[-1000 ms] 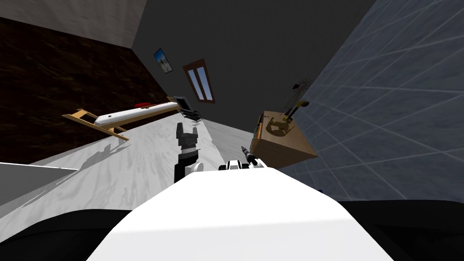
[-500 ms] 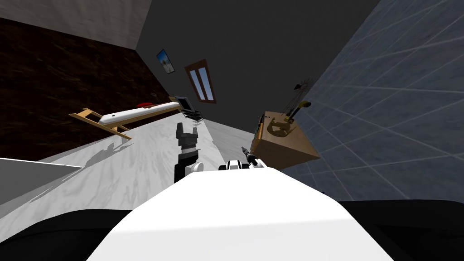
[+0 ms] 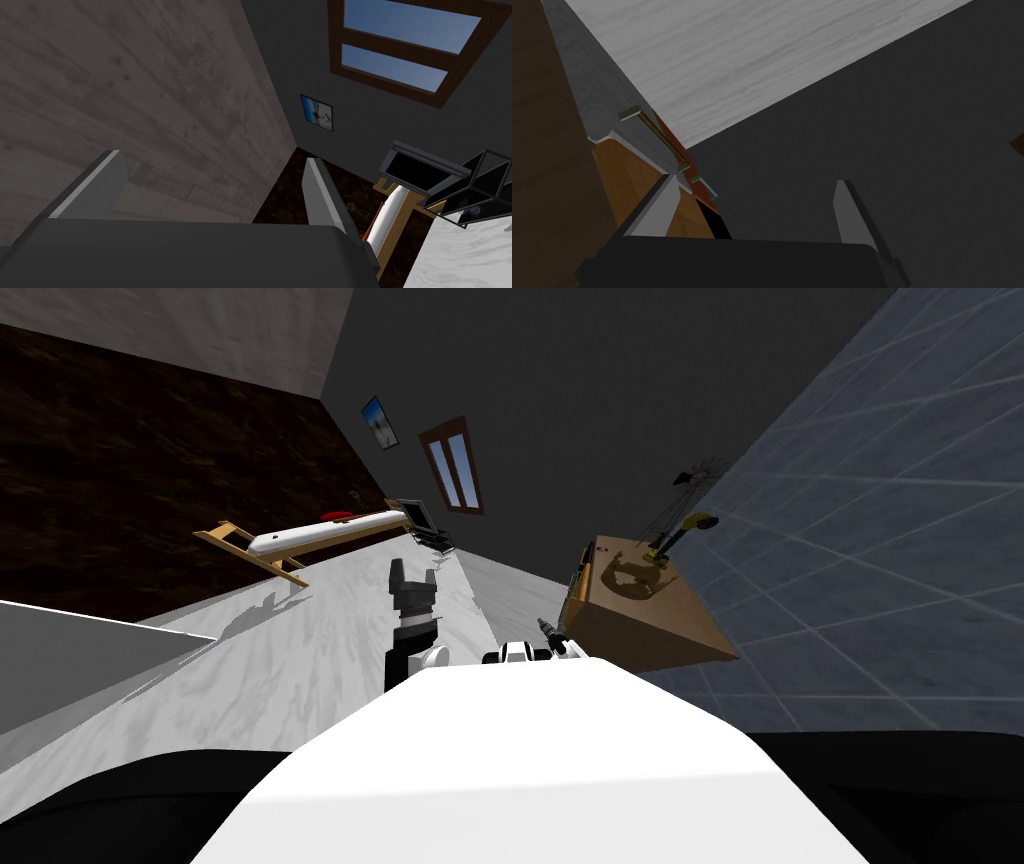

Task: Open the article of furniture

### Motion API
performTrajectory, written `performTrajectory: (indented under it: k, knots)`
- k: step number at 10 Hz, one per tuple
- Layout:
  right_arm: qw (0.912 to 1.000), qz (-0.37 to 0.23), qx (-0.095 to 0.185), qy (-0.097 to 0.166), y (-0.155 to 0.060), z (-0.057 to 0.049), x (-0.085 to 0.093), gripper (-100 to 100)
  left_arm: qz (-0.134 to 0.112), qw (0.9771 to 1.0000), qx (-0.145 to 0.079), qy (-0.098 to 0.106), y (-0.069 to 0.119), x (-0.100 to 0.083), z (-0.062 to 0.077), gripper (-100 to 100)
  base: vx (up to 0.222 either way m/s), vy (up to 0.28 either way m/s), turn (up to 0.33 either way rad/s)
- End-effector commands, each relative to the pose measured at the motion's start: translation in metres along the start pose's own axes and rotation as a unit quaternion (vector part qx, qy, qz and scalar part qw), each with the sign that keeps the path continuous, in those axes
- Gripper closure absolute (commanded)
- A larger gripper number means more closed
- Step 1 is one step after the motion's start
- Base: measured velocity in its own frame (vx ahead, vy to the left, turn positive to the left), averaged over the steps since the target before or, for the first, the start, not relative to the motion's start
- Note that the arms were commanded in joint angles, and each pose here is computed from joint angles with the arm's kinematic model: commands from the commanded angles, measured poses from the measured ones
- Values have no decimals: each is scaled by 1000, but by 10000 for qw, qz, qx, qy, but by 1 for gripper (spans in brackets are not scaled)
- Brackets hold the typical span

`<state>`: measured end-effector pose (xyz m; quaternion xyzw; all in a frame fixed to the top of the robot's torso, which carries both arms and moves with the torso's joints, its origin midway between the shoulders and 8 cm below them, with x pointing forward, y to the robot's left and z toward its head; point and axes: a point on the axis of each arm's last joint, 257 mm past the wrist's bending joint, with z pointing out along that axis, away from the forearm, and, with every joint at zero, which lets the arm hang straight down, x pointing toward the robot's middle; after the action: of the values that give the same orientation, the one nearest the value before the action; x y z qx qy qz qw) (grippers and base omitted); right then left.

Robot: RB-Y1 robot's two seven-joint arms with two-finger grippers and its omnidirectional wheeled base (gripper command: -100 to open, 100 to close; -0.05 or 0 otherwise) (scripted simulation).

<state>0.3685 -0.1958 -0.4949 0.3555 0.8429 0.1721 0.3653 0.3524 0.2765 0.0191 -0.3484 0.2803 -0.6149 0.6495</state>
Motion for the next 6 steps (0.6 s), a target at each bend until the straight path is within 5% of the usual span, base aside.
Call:
performTrajectory:
  k: [1, 6]
  knots:
    - [9987, -322, 398, -29, -29, -1, -2, -100, 0, 10000, 0, 0, 0, 0, 0, 0, 50, 18, 63]
    - [9860, -1045, 1293, -112, -91, -4, -11, -100, 0, 10000, 0, 0, 0, 0, 0, 0, 57, 20, 113]
